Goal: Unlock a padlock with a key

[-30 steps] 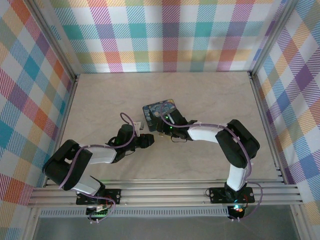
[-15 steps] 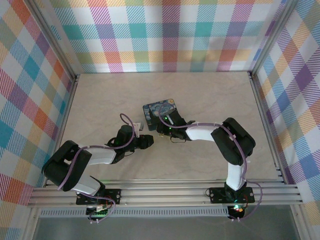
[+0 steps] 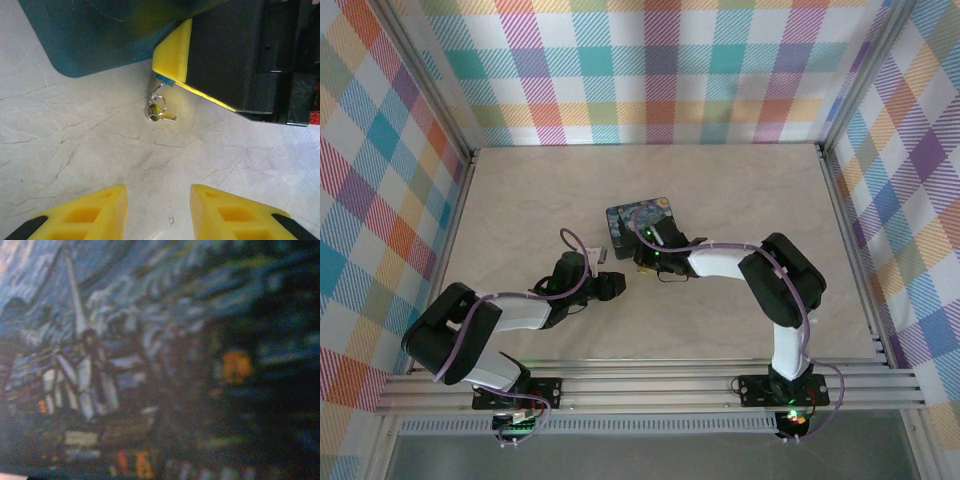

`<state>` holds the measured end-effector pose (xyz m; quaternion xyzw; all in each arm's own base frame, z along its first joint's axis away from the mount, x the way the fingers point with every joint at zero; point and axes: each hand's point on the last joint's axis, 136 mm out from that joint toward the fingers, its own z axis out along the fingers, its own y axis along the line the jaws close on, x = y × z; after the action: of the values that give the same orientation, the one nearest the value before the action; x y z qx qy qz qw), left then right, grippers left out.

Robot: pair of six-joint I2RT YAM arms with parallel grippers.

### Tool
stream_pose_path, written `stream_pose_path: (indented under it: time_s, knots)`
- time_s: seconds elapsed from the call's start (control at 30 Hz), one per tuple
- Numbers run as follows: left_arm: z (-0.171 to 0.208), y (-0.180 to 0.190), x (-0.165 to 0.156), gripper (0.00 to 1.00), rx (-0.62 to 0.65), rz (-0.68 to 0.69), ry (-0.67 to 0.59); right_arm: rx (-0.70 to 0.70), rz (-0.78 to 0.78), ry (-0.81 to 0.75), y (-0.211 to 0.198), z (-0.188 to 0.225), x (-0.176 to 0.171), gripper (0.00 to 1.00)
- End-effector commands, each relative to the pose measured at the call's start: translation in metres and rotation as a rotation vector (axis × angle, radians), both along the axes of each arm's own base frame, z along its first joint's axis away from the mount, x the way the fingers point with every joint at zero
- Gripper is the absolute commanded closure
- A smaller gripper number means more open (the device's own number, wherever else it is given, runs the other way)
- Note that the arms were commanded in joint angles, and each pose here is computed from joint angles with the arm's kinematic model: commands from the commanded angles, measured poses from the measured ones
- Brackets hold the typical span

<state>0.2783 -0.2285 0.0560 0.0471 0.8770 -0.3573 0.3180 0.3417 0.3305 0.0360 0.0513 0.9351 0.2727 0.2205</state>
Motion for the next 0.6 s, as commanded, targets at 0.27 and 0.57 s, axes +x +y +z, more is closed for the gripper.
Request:
stream_pose_path:
  time_s: [0.27, 0.57]
  knots:
    - [0.027, 0.0, 0.009, 0.62, -0.134, -0.018, -0.018, 0.088, 0.008, 0.044, 0.011, 0.023, -0.009, 0.93]
    - [0.038, -0.016, 0.018, 0.62, -0.32, -0.041, -0.015, 0.217, -0.039, 0.128, 0.017, 0.048, -0.018, 1.0]
